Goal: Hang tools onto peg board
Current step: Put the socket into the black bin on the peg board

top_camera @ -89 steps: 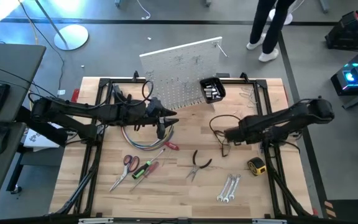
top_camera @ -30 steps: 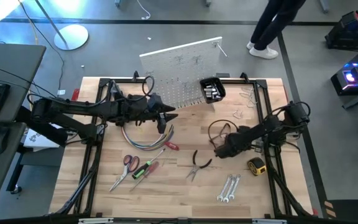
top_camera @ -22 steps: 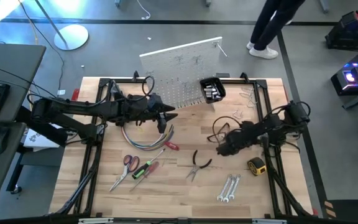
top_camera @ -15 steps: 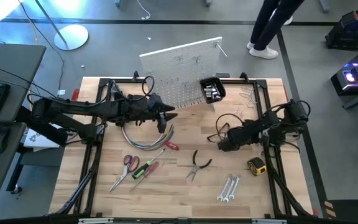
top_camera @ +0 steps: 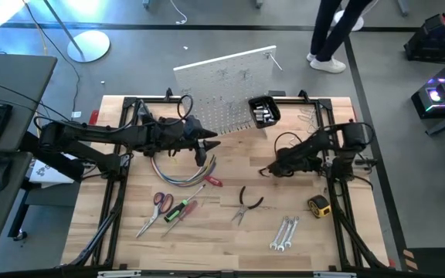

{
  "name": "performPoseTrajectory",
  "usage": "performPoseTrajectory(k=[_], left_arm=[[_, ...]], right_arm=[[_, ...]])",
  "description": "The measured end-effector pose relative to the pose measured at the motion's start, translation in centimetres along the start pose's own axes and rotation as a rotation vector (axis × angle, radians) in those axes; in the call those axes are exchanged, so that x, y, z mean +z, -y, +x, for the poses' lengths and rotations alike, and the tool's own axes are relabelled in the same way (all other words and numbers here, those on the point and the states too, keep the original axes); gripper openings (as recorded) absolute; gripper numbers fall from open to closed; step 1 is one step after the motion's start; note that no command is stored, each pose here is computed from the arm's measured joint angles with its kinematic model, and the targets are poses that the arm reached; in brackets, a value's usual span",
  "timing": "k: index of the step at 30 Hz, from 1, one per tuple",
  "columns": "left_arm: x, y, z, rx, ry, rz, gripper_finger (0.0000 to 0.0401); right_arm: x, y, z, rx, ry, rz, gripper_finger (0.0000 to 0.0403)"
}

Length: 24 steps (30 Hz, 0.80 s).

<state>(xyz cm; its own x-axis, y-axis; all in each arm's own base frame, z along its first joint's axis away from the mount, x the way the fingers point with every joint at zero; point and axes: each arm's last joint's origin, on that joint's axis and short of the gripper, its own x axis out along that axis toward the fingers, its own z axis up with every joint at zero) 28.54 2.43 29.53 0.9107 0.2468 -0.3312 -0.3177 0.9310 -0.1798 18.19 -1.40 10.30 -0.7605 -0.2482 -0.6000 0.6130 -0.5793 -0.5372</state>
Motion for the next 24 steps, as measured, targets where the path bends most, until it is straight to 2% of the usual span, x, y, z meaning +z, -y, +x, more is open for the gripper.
performPoseTrajectory(k=[7, 10, 13, 18, 24], left_arm=[[-0.4, -0.1, 0.0, 0.009, -0.038, 0.04, 0.0163], [-0.7, -0.2, 0.0, 0.017, -0.073, 0.048, 0.0163], [-1.0, -0.3, -0.1, 0.024, -0.102, 0.05, 0.0163], [-1.1, -0.2, -0.1, 0.001, -0.12, 0.045, 0.0163], [-1.1, -0.2, -0.1, -0.015, -0.126, 0.045, 0.0163]], right_arm=[[-1.1, -0.8, 1.0, -0.085, 0.016, -0.066, 0.0], [-1.3, -0.8, 1.6, -0.044, 0.003, -0.096, 0.0], [-1.5, -0.5, 0.8, -0.028, -0.015, -0.097, 0.0], [-0.7, 0.9, -2.7, 0.13, -0.032, -0.199, 0.0], [-0.8, 1.7, -5.5, 0.434, -0.197, -0.16, 0.0]])
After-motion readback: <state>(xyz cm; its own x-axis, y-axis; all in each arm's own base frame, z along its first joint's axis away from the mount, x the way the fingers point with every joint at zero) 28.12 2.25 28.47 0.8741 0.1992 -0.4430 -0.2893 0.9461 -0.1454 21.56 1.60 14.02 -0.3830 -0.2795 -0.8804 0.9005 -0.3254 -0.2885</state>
